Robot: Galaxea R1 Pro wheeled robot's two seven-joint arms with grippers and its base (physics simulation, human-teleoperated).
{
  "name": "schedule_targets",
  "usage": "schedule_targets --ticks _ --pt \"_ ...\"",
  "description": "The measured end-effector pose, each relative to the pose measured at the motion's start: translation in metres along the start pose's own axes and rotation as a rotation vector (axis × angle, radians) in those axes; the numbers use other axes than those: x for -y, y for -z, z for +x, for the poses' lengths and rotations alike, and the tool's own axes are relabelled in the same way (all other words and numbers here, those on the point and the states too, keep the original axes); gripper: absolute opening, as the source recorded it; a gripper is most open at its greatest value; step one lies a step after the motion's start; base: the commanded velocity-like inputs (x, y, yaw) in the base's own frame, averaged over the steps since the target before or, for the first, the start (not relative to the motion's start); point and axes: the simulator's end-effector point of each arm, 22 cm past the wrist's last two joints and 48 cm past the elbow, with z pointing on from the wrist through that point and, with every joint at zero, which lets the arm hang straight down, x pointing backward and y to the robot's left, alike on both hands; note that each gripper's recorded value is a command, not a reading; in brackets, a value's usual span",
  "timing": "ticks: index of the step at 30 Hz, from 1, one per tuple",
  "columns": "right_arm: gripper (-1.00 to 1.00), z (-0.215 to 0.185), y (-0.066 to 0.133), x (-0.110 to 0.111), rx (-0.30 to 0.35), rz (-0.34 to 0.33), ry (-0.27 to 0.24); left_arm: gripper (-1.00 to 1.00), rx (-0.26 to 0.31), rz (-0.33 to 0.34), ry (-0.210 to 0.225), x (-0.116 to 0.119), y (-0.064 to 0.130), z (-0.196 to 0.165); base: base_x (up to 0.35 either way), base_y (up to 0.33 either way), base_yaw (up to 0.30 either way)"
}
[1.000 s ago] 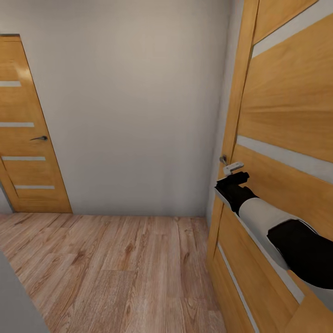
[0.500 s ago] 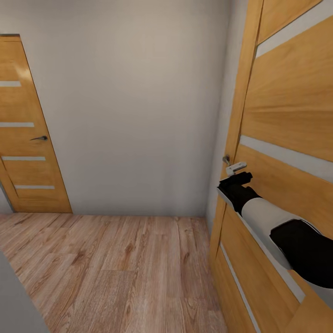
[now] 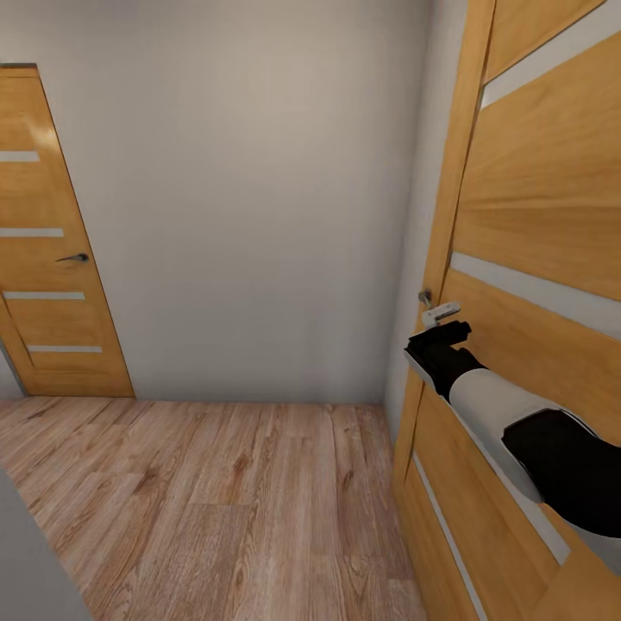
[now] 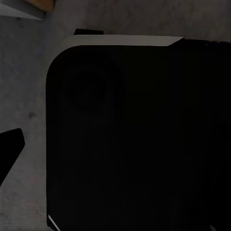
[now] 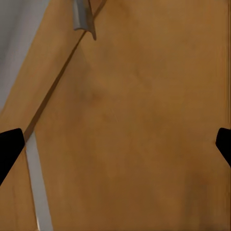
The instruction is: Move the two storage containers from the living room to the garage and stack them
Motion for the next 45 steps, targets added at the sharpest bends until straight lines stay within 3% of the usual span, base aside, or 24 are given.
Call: schedule_targets --ticks 5,15,21,26,27,31,34,36,40,41,45 --pt "1.00 -0.009 0.010 -0.009 0.009 0.011 0.002 1.00 0.000 0.000 0.001 0.000 0.000 0.000 0.000 0.000 0.000" --pt "1.00 -0.060 0.080 -0.101 0.084 -0.121 -0.017 1.00 0.000 -0.001 0.001 0.000 0.000 0.000 0.000 0.000 0.000" --pt "1.00 -0.020 0.080 -0.129 0.024 -0.183 -0.034 1.00 0.000 -0.001 0.002 0.000 0.000 0.000 0.000 0.000 0.000" --pt "1.00 0.011 0.087 -0.168 0.001 -0.298 -0.050 1.00 0.000 -0.001 0.002 0.000 0.000 0.000 0.000 0.000 0.000" --pt "1.00 0.031 0.095 -0.195 -0.016 -0.388 -0.052 1.00 0.000 -0.001 0.002 0.000 0.000 0.000 0.000 0.000 0.000" --pt "1.00 0.109 0.128 -0.265 -0.082 -0.606 -0.032 1.00 0.000 0.000 0.002 0.000 0.000 0.000 0.000 0.000 0.000" --pt "1.00 0.167 0.153 -0.299 -0.126 -0.703 -0.030 1.00 0.000 0.000 0.002 0.000 0.000 0.000 0.000 0.000 0.000" --pt "1.00 0.248 0.188 -0.330 -0.183 -0.783 -0.026 1.00 0.000 -0.001 0.002 0.000 0.000 0.000 0.000 0.000 0.000" --pt "1.00 0.316 0.213 -0.342 -0.233 -0.815 -0.013 1.00 0.000 -0.001 0.002 0.000 0.000 0.000 0.000 0.000 0.000" --pt "1.00 0.356 0.226 -0.344 -0.263 -0.835 -0.004 1.00 0.000 -0.001 0.002 0.000 0.000 0.000 0.000 0.000 0.000" --pt "1.00 0.402 0.255 -0.351 -0.298 -0.912 -0.003 1.00 0.000 0.000 0.002 0.000 0.000 0.000 0.000 0.000 0.000"
